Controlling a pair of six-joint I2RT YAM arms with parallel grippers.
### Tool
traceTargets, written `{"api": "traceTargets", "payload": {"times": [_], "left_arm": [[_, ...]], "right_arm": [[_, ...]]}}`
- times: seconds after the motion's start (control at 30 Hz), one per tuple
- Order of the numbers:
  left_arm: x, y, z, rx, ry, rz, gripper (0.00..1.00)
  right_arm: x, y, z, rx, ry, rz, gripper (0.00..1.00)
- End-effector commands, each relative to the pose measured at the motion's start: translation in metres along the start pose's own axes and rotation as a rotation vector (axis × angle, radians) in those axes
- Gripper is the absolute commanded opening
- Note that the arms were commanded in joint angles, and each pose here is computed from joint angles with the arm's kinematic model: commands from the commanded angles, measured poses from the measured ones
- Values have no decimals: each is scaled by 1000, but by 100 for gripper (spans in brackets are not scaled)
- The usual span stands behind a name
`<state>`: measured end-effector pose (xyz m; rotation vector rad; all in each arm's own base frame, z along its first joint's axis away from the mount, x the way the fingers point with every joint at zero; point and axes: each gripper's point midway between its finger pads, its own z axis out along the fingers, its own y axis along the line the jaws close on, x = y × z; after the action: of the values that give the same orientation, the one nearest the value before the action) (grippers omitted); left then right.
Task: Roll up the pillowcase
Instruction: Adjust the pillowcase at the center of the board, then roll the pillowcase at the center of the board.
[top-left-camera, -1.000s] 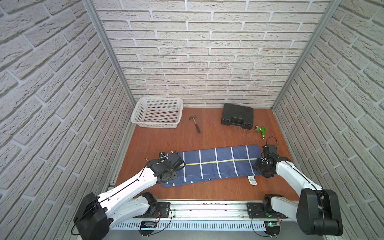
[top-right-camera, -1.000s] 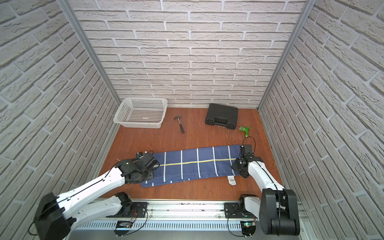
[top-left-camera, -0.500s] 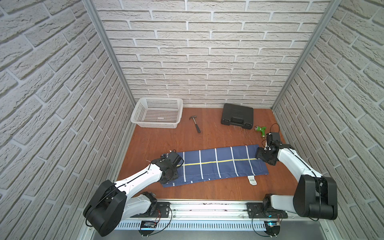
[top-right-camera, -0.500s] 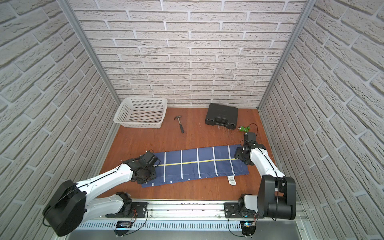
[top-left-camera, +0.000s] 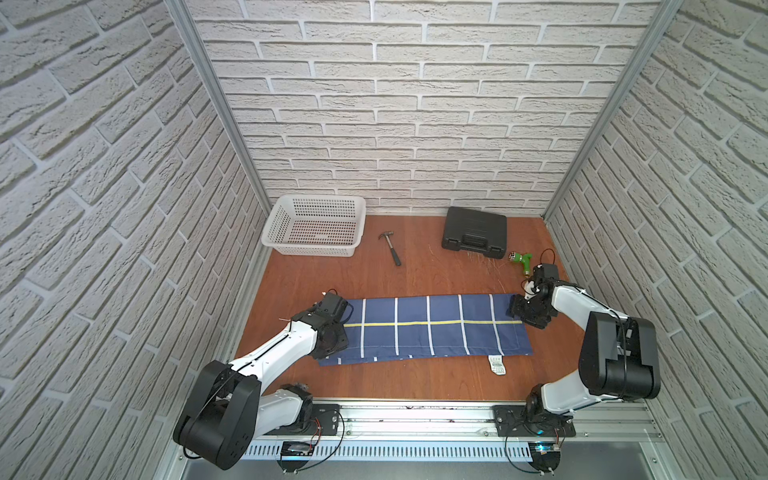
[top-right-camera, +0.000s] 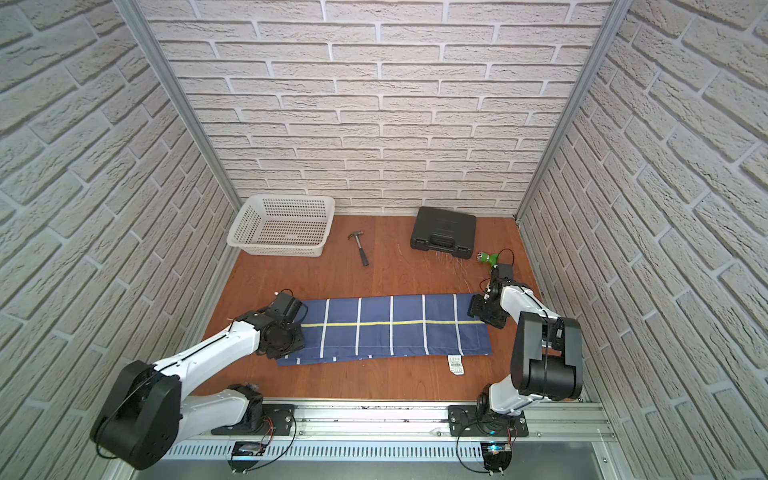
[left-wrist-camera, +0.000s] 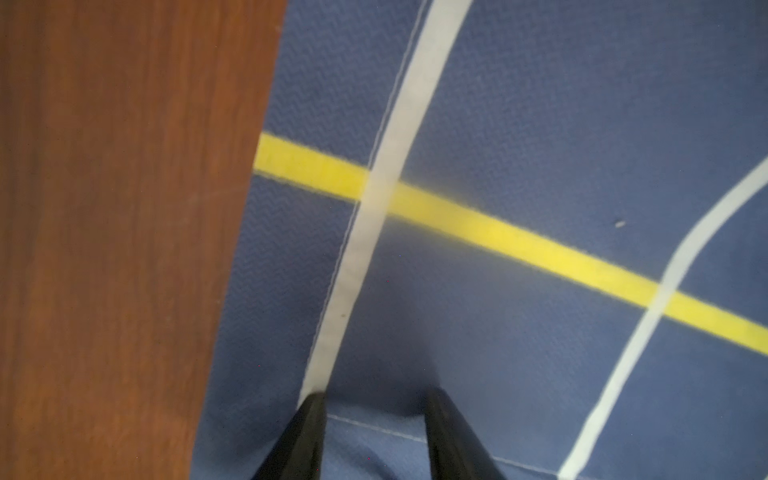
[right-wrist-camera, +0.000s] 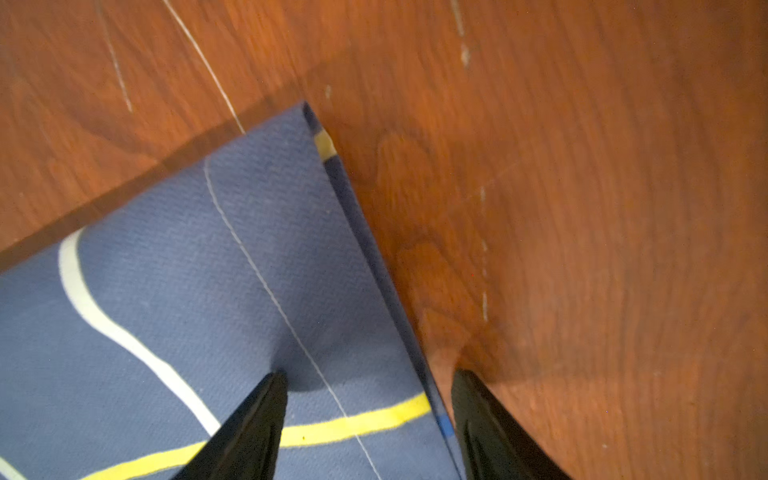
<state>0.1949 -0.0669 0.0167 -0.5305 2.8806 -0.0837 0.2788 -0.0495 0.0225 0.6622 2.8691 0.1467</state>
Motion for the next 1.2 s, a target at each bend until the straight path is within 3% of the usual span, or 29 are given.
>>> {"api": "traceTargets", "payload": {"times": [0.0,0.13,0.27,0.4,0.57,0.63,0.87,1.03,1.17], "left_arm": [[2,11,-4,-67,50,76,47],[-20,0,-32,-77,-19,122,53],[-38,-36,-64,-16,-116,223,58],[-48,-102,-76,106,-212,389,62],[-40,-204,-77,316,-308,650,65],[-30,-239,-73,386,-303,749,66],[11,-352,-59,592,-260,1030,67],[34,-399,-49,673,-224,1117,67],[44,-411,-29,689,-173,1137,66]], "right_arm": [[5,9,4,-65,14,36,68],[17,19,9,-131,51,68,64],[21,21,8,-146,59,63,58],[21,26,9,-175,62,55,47],[21,27,-1,-188,31,20,24],[18,27,-8,-181,0,3,16],[19,32,-26,-160,-57,-63,10],[20,39,-42,-151,-92,-97,9],[27,49,-47,-152,-94,-112,11]]}}
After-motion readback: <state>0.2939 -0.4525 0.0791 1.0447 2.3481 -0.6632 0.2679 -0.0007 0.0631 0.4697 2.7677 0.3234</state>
